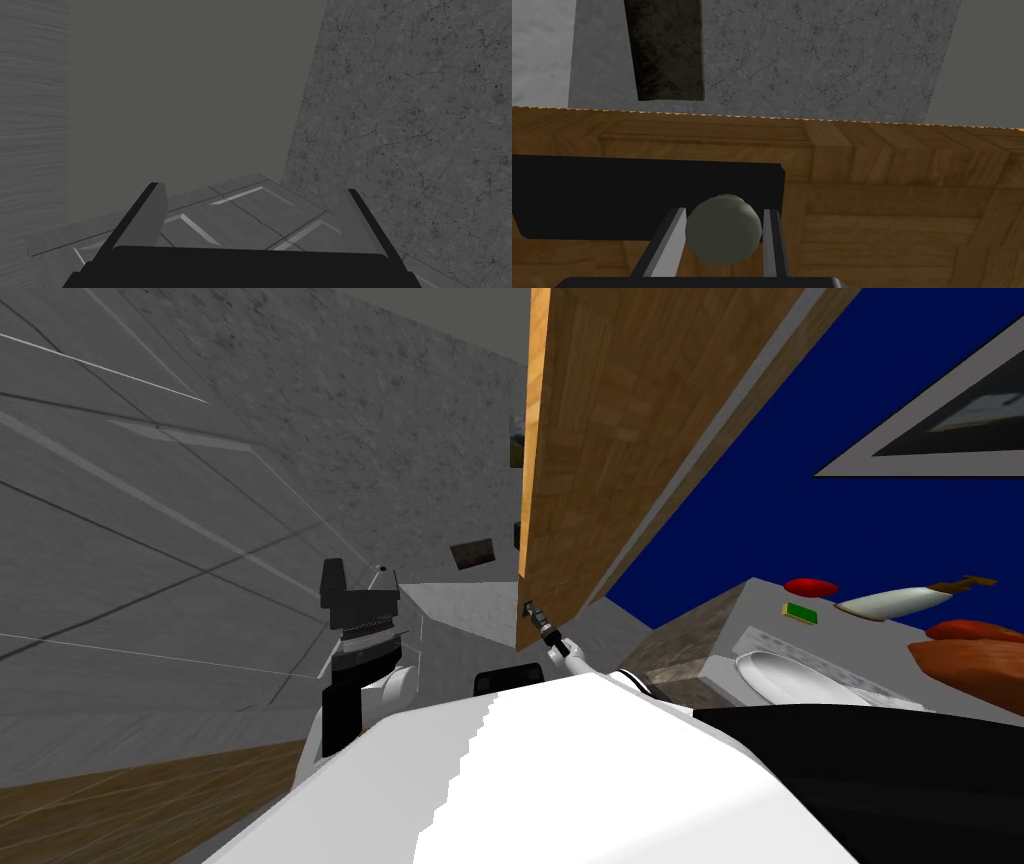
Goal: Push the door open
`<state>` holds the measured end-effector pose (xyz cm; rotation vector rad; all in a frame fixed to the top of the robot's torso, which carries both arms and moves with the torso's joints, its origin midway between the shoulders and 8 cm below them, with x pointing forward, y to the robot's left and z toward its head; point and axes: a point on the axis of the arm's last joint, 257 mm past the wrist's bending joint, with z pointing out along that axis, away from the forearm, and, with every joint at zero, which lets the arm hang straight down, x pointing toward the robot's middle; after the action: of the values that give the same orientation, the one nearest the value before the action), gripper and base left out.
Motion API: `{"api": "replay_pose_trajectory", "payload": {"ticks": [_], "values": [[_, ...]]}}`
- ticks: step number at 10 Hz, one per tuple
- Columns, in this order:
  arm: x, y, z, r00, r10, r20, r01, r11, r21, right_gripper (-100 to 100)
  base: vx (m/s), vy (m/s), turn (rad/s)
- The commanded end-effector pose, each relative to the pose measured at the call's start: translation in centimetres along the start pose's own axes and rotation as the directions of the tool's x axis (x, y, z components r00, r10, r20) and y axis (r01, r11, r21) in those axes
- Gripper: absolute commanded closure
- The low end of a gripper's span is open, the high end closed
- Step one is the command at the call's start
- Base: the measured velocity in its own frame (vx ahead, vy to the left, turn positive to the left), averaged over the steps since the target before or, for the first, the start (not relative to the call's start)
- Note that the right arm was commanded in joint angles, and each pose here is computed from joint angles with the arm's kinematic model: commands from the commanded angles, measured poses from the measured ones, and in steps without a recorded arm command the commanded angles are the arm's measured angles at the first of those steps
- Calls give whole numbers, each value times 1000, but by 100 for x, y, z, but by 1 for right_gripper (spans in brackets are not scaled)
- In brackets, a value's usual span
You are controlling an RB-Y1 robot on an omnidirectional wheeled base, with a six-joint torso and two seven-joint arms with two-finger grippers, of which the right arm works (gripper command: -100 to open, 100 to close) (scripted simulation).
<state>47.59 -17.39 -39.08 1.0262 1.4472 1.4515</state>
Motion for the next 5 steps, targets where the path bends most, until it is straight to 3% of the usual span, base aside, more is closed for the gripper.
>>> {"api": "replay_pose_trajectory", "payload": {"ticks": [1,4,5], "values": [[3,-2,-3,1000,1,0,-1,1000,0,100,-18,-8,3],[3,-2,-3,1000,1,0,-1,1000,0,100,-3,-1,-1],[-57,-13,-14,1000,0,17,0,1000,4,100,100,38,-28]]}}
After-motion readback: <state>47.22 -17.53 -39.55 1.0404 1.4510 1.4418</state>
